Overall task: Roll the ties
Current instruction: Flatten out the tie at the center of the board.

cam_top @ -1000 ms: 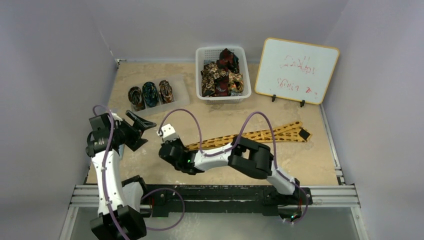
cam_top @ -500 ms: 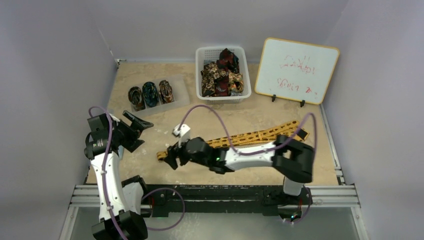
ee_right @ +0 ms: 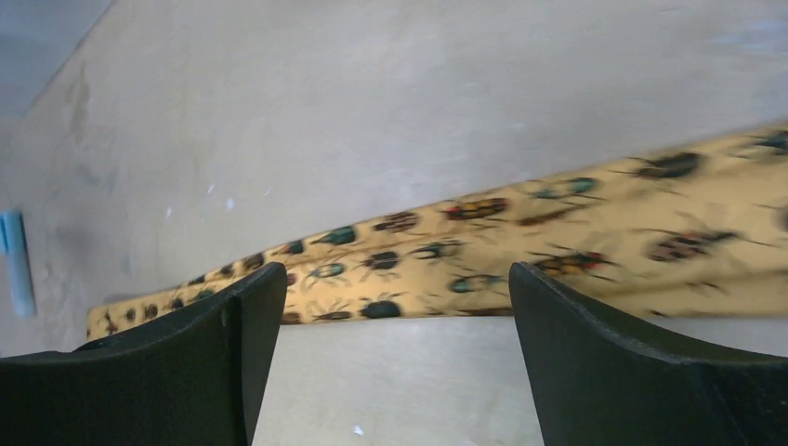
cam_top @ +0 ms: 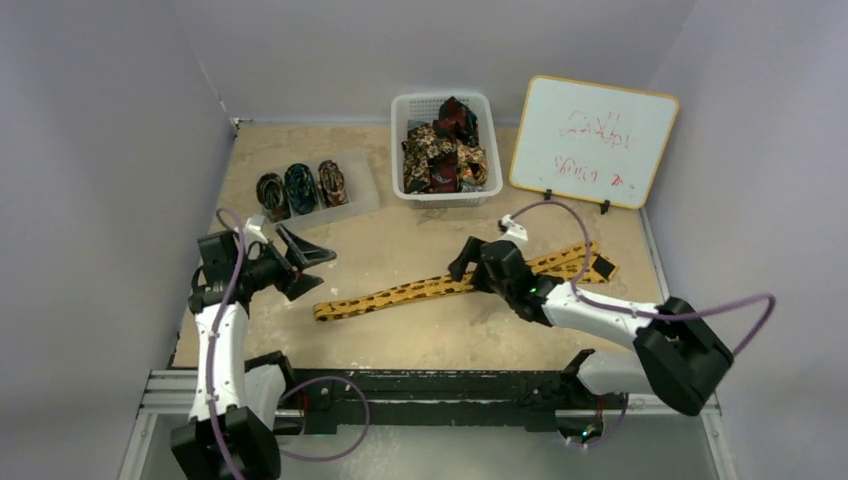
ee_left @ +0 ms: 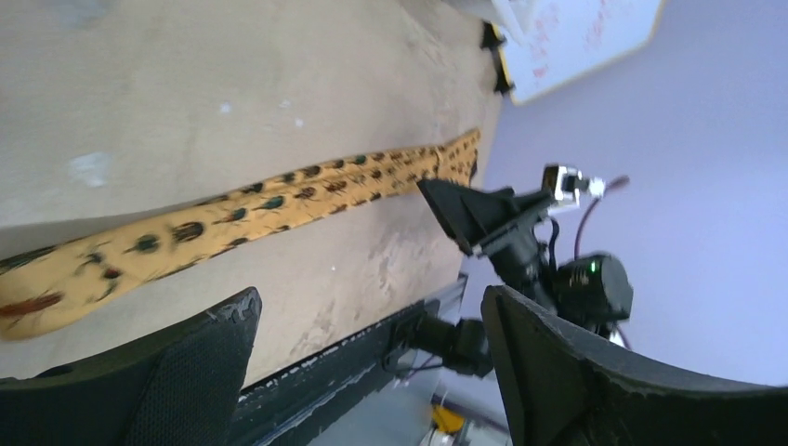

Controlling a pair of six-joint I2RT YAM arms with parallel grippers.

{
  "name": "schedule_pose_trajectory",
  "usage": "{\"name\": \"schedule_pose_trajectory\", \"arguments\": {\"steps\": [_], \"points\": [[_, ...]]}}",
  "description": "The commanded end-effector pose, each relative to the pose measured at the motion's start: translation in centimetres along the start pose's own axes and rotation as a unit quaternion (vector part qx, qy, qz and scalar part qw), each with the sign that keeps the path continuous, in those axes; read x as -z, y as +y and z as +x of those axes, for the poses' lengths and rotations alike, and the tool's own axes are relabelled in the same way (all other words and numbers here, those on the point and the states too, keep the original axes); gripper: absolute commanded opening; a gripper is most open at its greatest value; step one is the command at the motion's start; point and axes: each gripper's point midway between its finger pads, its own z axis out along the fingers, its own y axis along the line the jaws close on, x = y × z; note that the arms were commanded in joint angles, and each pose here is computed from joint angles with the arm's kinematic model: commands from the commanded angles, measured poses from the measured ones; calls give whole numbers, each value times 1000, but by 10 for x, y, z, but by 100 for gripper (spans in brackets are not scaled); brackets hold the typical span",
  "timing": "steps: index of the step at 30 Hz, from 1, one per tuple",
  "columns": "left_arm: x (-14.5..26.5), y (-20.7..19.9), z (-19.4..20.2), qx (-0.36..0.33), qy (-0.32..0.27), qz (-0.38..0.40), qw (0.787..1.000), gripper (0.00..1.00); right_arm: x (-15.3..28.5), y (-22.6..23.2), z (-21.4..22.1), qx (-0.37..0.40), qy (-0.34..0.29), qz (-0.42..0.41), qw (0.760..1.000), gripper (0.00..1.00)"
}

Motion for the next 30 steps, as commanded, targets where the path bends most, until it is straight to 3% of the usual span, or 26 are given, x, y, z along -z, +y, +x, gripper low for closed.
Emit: {"name": "schedule_pose_trajectory", "arguments": {"steps": [1, 5, 8, 13, 15, 17, 23, 27, 30], "points": [[-17, -38, 19, -114, 61, 75, 989, 87, 15, -48, -33, -76, -48, 69, 994, 92], [-50, -43, 52, -150, 136, 57, 978, 87, 11, -79, -52, -84, -60, 102, 989, 92], [-61, -47, 63, -165, 159, 67, 971, 87, -1, -94, -53, -83, -51, 116, 988, 91], [-81, -39, 96, -182, 225, 58, 956, 87, -14, -115, -49, -107, -20, 157, 982, 86], [-87, -28, 107, -182, 240, 37, 953, 86, -15, -118, -39, -129, -4, 157, 979, 80], [-92, -15, 111, -177, 239, 17, 955, 86, -15, -116, -30, -139, 10, 146, 979, 73], [-98, 28, 110, -151, 227, -66, 960, 86, 5, -106, -44, -138, -12, 133, 981, 73], [-101, 55, 109, -122, 211, -118, 963, 86, 29, -119, -94, -120, -96, 195, 969, 78], [-101, 68, 109, -106, 199, -138, 964, 85, 41, -139, -116, -125, -124, 240, 955, 78]]}}
